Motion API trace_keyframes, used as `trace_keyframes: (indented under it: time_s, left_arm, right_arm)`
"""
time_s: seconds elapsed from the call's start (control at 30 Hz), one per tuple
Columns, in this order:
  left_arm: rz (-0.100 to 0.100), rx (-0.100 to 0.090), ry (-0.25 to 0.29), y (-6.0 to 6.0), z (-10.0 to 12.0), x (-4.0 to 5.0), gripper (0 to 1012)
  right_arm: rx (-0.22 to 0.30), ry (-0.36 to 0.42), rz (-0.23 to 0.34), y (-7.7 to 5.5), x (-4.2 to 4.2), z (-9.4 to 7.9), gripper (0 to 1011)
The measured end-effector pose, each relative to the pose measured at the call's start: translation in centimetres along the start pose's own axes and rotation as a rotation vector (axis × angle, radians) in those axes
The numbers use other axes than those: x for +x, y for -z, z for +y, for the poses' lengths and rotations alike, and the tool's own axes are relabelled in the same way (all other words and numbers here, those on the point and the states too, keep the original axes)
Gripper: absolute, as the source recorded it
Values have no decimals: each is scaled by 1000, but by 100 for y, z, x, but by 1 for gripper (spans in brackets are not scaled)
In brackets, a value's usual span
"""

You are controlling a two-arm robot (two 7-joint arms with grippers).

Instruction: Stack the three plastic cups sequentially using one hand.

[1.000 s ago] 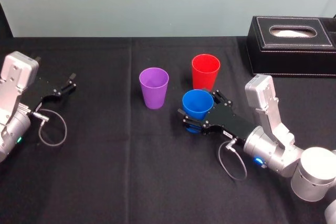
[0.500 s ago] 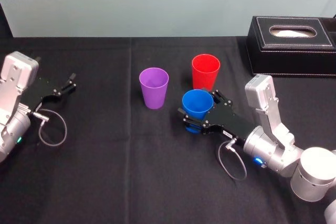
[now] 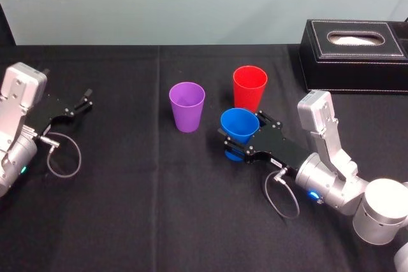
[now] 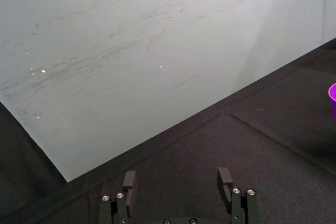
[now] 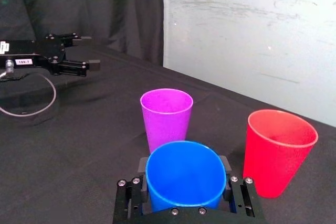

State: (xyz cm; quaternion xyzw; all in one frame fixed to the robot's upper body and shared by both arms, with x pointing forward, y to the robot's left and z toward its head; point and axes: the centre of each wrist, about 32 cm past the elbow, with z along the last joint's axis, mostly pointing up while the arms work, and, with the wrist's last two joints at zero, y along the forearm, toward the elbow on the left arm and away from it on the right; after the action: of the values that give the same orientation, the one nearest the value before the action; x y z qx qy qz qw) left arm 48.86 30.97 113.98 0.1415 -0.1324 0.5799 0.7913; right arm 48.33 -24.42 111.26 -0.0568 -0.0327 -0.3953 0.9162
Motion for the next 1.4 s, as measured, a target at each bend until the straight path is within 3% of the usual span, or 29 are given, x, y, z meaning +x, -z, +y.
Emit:
trace_keyframes:
  time_s: [0.3, 0.5, 0.77, 1.1, 1.4]
  left_arm:
    - [0, 0, 0, 0, 0, 0, 1005]
    - [0, 0, 0, 0, 0, 0, 1005]
    - [0, 0, 0, 0, 0, 0, 1005]
    - [0, 0, 0, 0, 0, 0, 1004]
    - [0, 0, 0, 0, 0, 0, 1005]
  right_arm:
    - [7, 4, -36, -253, 40, -26, 739]
    - [25, 7, -48, -521, 141, -24, 739]
    - [41, 30, -31, -719, 279, 38, 741]
    - [61, 85, 16, -835, 436, 181, 739]
    - [67, 120, 34, -858, 500, 307, 741]
